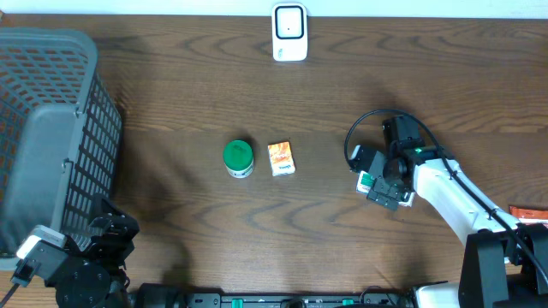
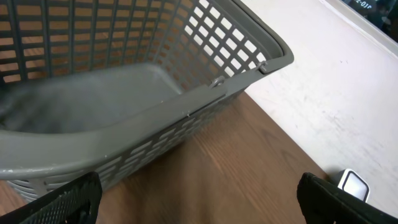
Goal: Scan the item barcode
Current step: 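Grasp the Panadol box with the right gripper and lift it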
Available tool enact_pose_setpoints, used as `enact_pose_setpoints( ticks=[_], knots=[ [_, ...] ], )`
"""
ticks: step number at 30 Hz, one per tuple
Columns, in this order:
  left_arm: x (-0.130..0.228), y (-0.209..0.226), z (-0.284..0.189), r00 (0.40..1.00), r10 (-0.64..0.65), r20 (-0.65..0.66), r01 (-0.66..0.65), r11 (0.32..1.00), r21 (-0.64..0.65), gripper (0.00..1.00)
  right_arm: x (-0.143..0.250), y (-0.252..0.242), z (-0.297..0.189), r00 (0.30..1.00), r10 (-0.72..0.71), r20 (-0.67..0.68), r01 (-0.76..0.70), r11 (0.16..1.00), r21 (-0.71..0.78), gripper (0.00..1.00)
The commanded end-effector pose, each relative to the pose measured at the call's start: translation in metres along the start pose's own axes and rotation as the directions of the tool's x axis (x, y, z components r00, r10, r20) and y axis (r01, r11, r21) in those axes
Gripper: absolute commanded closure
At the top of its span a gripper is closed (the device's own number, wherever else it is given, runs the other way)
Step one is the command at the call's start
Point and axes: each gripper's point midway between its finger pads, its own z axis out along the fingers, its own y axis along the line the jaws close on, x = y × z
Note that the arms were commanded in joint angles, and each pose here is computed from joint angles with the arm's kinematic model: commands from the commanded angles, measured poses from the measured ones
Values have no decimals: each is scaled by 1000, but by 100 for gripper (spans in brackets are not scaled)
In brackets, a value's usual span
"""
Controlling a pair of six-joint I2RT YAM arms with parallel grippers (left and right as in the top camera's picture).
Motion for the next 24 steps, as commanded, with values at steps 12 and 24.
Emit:
enact_pose_setpoints(
  ticks=[12,24],
  knots=[
    [-1,1,0,1000,-2,7,2,1000,-7,2,-61,61,6,924,21,383,91,958,-272,1],
    [-1,1,0,1000,-2,7,2,1000,-7,2,-36,78,27,949,5,315,75,967,-242,1]
  ],
)
